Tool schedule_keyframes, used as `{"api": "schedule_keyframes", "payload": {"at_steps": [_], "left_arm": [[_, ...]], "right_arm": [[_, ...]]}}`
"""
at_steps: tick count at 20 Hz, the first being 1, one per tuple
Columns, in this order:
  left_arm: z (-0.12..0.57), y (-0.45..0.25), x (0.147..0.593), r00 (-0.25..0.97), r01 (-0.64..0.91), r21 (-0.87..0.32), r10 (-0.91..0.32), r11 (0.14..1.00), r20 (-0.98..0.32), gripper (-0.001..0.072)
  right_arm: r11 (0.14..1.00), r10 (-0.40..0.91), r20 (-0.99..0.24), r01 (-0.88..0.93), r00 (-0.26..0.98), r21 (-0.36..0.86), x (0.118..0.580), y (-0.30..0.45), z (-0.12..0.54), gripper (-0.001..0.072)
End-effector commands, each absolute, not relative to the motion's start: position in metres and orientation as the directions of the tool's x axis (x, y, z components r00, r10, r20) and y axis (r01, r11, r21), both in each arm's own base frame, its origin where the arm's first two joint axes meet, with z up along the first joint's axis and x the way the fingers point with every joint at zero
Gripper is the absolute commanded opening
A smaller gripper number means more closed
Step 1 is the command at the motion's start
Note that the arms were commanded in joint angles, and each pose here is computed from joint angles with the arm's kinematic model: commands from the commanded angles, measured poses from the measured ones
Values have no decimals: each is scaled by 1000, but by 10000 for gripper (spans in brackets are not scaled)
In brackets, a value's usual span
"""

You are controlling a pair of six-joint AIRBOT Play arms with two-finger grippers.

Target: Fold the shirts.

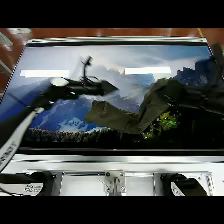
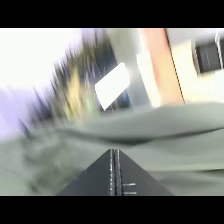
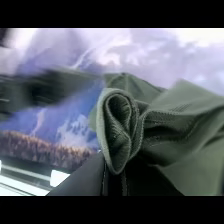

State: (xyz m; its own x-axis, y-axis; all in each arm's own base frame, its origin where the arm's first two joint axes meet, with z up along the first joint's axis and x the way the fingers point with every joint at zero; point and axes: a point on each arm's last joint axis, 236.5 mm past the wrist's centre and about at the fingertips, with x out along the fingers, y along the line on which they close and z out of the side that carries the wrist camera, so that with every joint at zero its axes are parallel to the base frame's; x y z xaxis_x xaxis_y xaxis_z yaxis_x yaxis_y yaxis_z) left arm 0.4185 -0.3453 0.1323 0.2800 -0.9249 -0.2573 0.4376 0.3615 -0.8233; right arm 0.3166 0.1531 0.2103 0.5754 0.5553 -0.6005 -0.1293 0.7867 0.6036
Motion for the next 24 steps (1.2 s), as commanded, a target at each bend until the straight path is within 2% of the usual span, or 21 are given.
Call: {"api": "schedule_keyframes", "payload": {"at_steps": [1,3,5,7,8,10,12,15,16,18,20,21,22,23,24], "left_arm": [[244,-231,436,516,529,-719,-844,450,-148,40],[311,-172,420,637,549,-667,-769,504,-56,41],[359,-141,385,686,587,-597,-728,547,9,41],[382,-133,340,688,624,-519,-726,584,9,41],[380,-133,323,687,621,-493,-726,609,-31,41],[356,-130,297,692,579,-445,-700,683,-175,41],[329,-121,281,702,507,-412,-640,757,-311,41],[320,-122,265,702,484,-411,-624,772,-344,42],[321,-123,261,703,488,-406,-624,773,-342,42],[321,-124,257,703,492,-401,-624,773,-340,42],[321,-124,257,703,492,-401,-624,773,-341,41],[321,-124,258,703,491,-402,-624,773,-342,41],[321,-124,258,702,490,-404,-625,772,-341,42],[321,-124,258,703,486,-412,-625,771,-340,42],[321,-124,258,703,482,-419,-625,770,-340,42]], "right_arm": [[766,608,-561,-229,563,600,358,223,184,54],[750,634,-563,-243,531,615,378,274,146,55],[728,656,-573,-215,491,650,389,325,97,55],[686,685,-565,-146,461,712,390,375,47,56],[669,690,-560,-108,459,735,390,392,27,103],[638,692,-558,-27,458,769,388,412,-1,659],[661,685,-572,-55,450,748,390,406,-4,675],[720,640,-589,-120,493,683,414,354,27,669],[758,607,-617,-134,501,638,421,323,37,669],[879,461,-753,-125,470,460,418,236,38,669],[981,181,-937,11,297,193,379,124,13,668],[996,65,-985,48,157,73,349,79,-1,669],[998,57,-997,17,52,58,325,63,-15,670],[990,137,-990,-12,-35,138,303,70,-31,671],[971,238,-969,6,-71,238,291,84,-43,671]]}}
